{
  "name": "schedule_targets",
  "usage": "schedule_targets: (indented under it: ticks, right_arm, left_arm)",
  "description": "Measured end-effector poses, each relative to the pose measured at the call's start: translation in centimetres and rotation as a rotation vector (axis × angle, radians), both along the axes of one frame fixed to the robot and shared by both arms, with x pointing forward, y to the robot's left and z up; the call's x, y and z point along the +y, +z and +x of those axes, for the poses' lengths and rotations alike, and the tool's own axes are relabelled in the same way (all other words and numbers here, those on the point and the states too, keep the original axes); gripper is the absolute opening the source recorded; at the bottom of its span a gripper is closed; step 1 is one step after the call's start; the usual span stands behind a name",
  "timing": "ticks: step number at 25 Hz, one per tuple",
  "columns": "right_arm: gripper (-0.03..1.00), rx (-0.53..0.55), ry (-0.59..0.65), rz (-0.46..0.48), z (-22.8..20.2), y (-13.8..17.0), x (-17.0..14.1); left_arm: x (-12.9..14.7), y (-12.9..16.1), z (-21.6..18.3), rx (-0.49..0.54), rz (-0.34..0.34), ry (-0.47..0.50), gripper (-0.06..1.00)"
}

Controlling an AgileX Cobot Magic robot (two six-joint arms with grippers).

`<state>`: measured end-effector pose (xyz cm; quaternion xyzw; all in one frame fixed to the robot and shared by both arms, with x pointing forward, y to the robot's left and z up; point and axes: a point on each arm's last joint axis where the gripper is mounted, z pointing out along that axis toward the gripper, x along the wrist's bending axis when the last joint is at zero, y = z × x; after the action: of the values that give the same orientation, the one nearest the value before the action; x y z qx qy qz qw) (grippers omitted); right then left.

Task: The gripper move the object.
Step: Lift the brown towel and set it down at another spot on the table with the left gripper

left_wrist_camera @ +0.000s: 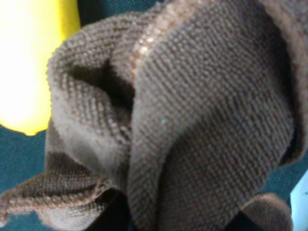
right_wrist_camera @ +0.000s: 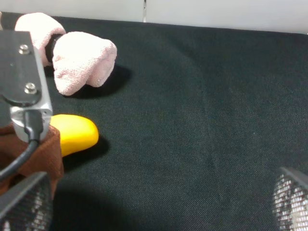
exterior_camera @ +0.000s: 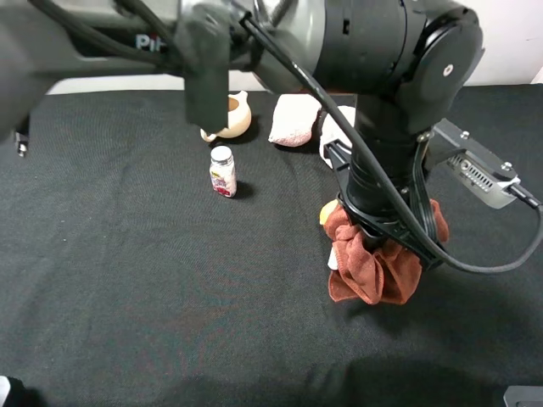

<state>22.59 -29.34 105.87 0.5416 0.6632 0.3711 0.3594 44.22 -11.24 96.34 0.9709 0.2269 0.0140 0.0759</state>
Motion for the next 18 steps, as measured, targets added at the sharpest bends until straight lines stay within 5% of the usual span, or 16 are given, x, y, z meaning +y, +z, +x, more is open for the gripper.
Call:
schedule_targets:
  ticks: [18]
  right_arm:
    - [0.69, -0.001, 0.004, 0.005, 0.0, 0.0, 0.1]
  left_arm:
    - [-1.2, -3.7, 0.2, 0.034, -0.012, -0.027, 0.20]
